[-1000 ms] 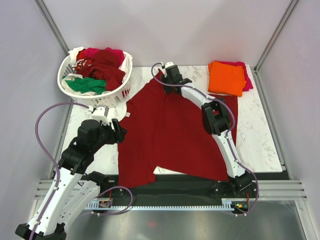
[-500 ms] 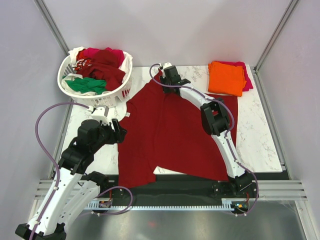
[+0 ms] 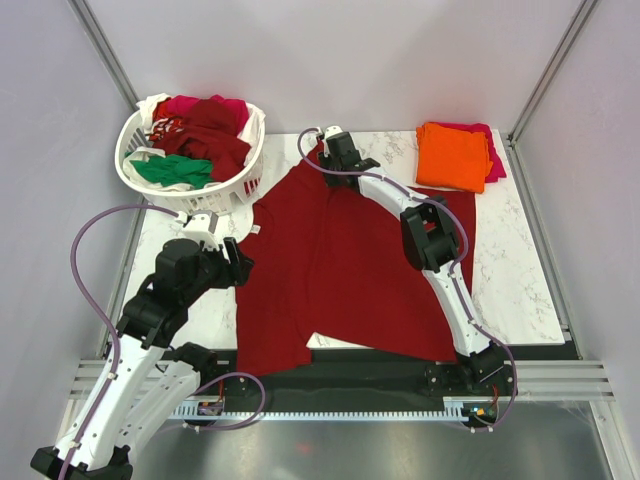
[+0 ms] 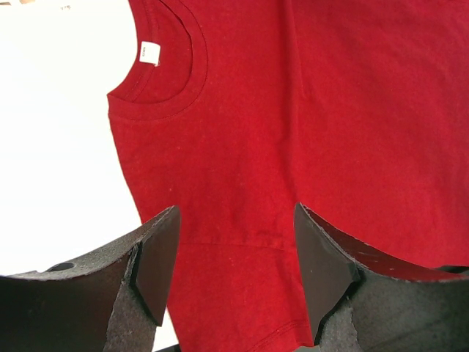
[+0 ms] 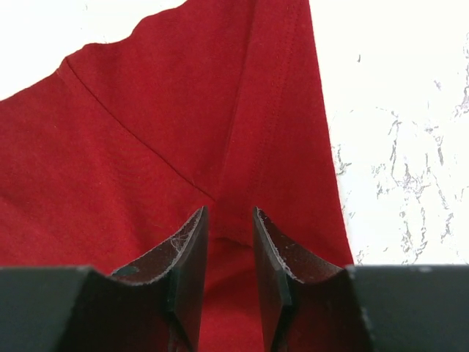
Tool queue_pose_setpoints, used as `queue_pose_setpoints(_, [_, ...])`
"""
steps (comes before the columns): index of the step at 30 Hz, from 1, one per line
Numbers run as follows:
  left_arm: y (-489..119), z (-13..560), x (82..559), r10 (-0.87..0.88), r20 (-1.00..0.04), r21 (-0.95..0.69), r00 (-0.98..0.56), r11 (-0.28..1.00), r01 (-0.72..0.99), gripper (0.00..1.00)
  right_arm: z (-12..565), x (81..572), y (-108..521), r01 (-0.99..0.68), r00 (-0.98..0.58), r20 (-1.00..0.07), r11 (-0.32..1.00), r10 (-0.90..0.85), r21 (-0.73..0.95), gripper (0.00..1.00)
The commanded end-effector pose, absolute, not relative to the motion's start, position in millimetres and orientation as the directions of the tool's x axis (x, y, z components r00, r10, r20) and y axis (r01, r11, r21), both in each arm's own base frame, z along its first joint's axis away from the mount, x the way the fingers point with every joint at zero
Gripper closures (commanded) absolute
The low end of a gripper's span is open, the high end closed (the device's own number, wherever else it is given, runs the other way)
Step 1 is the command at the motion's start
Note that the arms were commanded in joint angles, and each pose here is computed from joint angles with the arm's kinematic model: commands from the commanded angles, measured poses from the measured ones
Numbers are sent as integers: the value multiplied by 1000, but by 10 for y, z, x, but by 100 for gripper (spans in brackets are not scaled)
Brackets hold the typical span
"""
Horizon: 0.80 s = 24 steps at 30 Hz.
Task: Fold and stack the t-shirts
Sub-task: Flatten the tshirt out
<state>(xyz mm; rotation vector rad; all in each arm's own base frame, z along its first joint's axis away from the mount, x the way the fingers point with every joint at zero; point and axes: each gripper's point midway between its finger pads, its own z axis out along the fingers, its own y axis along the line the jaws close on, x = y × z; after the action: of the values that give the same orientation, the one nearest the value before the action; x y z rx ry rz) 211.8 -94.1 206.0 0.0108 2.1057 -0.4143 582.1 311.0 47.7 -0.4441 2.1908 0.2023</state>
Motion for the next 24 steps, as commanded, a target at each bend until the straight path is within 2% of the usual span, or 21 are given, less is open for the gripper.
queue_pose_setpoints(1, [-928,2111,2167,-162,-838,-284,-521,945,163,30,553,5847,3196,-396,-540,-810,918,-227,7,62])
queue_pose_setpoints(11, [-928,2111,2167,-162,-838,-284,-521,945,163,30,442,5884,3120,-380,-547,-800,925,-246,-24,63])
queue_pose_setpoints(14, [-929,2107,2168,-161,-838,-283,-522,945,163,30,433,5885,3127,-382,-546,-799,924,-250,-28,66])
queue_pose_setpoints(20, [-928,2111,2167,-162,-838,-284,-521,945,163,30,419,5885,3131,-386,-548,-798,922,-250,-23,86])
queue_pose_setpoints(22, [-928,2111,2167,-162,-838,-284,-521,945,163,30,417,5874,3135,-389,-551,-796,921,-250,-20,97])
queue_pose_setpoints(24, [-926,2111,2168,-162,-839,-283,-520,945,162,30,435,5875,3143,-389,-547,-799,921,-249,-20,100])
